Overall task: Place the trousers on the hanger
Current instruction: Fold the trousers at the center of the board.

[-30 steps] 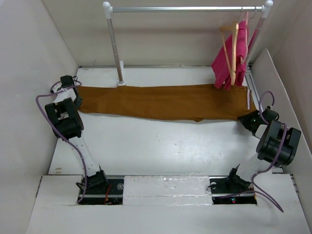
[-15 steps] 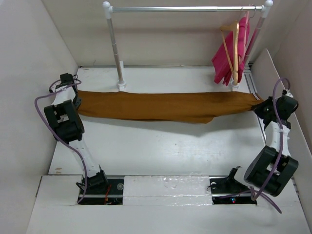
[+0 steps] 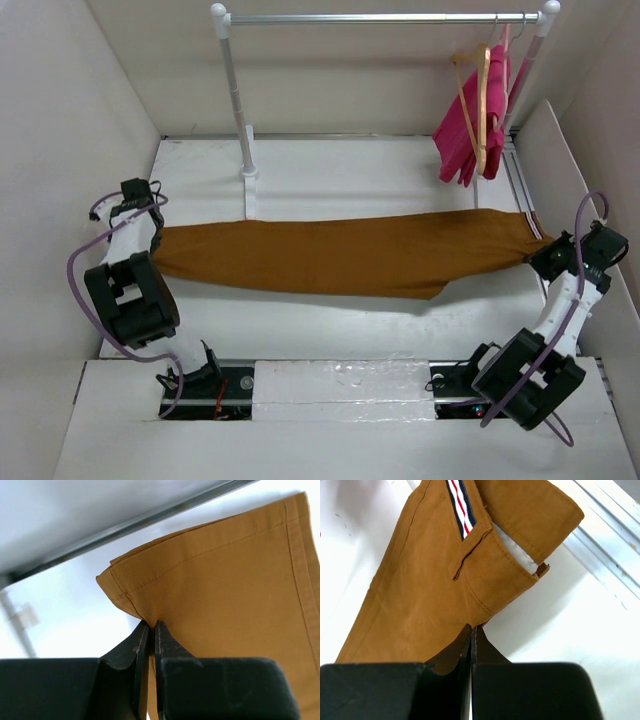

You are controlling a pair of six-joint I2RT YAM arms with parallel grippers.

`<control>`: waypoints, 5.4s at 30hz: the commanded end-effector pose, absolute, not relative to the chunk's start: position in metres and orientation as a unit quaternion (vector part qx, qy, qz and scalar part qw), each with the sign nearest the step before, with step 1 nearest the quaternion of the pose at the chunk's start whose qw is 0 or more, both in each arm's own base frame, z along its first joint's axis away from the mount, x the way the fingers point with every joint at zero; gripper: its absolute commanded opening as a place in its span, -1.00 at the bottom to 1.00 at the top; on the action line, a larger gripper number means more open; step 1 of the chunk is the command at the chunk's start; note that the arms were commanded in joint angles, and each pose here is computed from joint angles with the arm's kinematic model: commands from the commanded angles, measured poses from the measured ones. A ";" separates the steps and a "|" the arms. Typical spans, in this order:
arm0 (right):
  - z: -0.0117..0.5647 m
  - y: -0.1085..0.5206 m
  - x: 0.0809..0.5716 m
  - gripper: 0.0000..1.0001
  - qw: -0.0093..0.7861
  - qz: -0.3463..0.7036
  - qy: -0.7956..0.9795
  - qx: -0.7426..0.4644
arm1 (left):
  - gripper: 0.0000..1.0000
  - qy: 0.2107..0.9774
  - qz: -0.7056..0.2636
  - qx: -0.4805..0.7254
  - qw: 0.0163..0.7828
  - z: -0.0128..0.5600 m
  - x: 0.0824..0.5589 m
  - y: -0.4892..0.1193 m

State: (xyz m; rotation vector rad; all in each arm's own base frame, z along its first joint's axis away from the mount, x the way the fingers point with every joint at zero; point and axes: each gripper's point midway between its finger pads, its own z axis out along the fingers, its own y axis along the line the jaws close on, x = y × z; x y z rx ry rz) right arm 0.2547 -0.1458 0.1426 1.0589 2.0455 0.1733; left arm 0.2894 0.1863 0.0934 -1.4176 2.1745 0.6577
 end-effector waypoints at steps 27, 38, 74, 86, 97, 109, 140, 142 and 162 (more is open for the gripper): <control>0.068 -0.174 0.224 1.00 0.344 -0.006 0.795 0.499 | -0.19 0.874 -0.143 -0.242 0.396 0.175 0.344 -0.105; 0.038 -0.190 0.266 0.96 0.351 0.058 0.785 0.508 | -0.19 0.920 -0.168 -0.144 0.323 0.118 0.306 -0.189; 0.249 0.032 0.273 -1.00 0.559 0.174 0.786 0.196 | -0.20 0.875 -0.178 -0.063 0.446 0.254 0.325 -0.222; 0.353 0.243 0.276 -1.00 0.579 0.240 0.778 0.039 | -0.23 0.873 -0.139 -0.142 0.445 0.244 0.312 -0.146; 0.492 0.172 0.316 -1.00 0.693 0.269 0.666 0.062 | -0.26 0.917 -0.204 -0.134 0.315 0.112 0.277 -0.179; 0.568 0.113 0.278 -1.00 0.753 0.275 0.595 0.058 | -0.28 0.948 -0.226 -0.042 0.220 0.051 0.249 -0.312; 0.526 0.293 0.295 -1.00 0.672 0.329 0.644 -0.162 | -0.27 0.759 -0.157 -0.296 0.558 0.321 0.287 -0.050; 0.516 0.331 0.286 -1.00 0.656 0.337 0.647 -0.194 | -0.26 0.741 -0.135 -0.323 0.573 0.331 0.278 -0.034; 0.331 0.471 0.243 0.76 0.493 0.419 0.688 -0.328 | -0.23 0.685 -0.069 -0.361 0.629 0.376 0.242 0.014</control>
